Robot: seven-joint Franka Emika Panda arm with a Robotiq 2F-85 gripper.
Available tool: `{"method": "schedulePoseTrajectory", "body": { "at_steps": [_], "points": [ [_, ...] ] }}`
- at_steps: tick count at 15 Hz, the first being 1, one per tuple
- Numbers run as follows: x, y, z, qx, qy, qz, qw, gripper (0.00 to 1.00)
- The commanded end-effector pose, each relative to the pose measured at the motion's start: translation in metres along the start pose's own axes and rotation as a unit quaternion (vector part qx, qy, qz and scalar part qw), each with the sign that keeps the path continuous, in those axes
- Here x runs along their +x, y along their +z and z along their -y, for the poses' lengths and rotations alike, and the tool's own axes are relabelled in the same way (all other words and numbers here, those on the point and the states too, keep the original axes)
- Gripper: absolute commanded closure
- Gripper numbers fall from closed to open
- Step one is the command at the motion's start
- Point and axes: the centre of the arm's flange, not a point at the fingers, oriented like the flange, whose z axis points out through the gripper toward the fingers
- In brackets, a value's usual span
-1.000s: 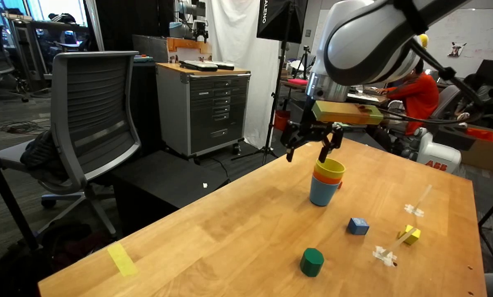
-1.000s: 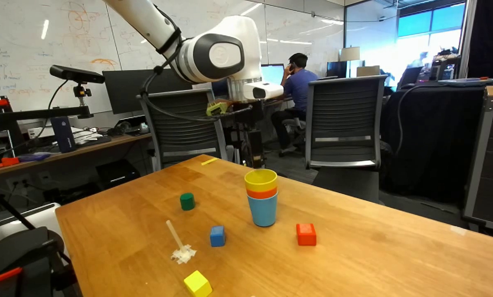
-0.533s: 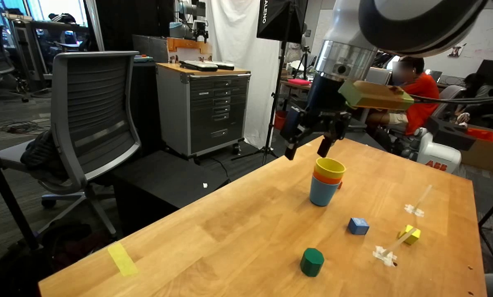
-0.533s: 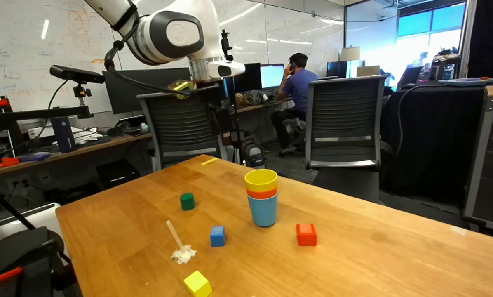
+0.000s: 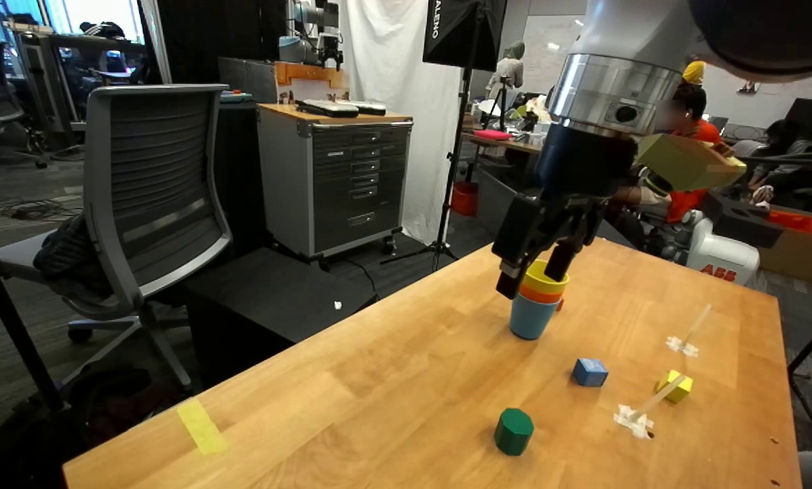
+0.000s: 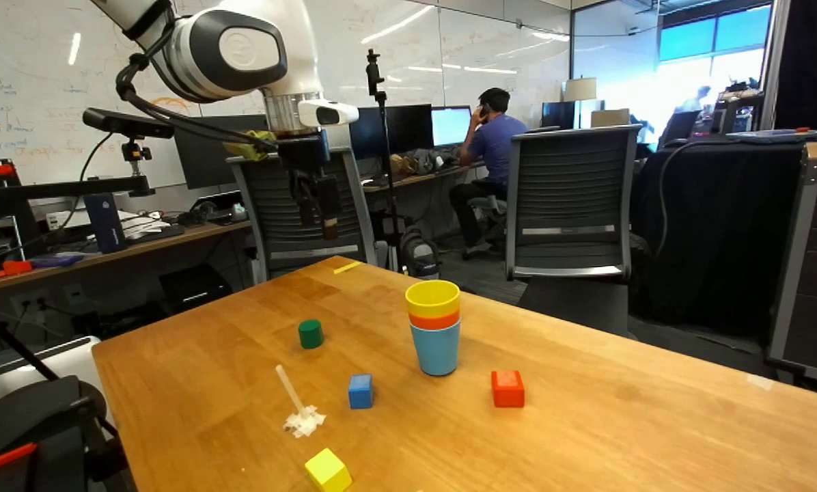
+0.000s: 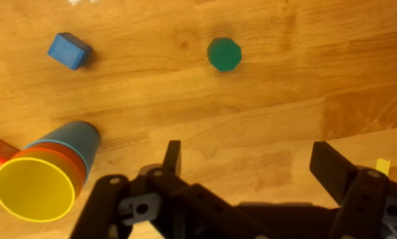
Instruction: Stack the three cups together
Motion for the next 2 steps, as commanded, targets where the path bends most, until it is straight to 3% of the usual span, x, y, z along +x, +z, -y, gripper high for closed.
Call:
{"method": "schedulePoseTrajectory", "body": {
  "at_steps": [1,2],
  "points": [
    [-0.0006,0.0,-0.0002,0.0,-0.001,0.0,1.0,0.0],
    [-0.0008,0.0001,-0.0002,0.0,-0.001,0.0,1.0,0.0]
  ]
}}
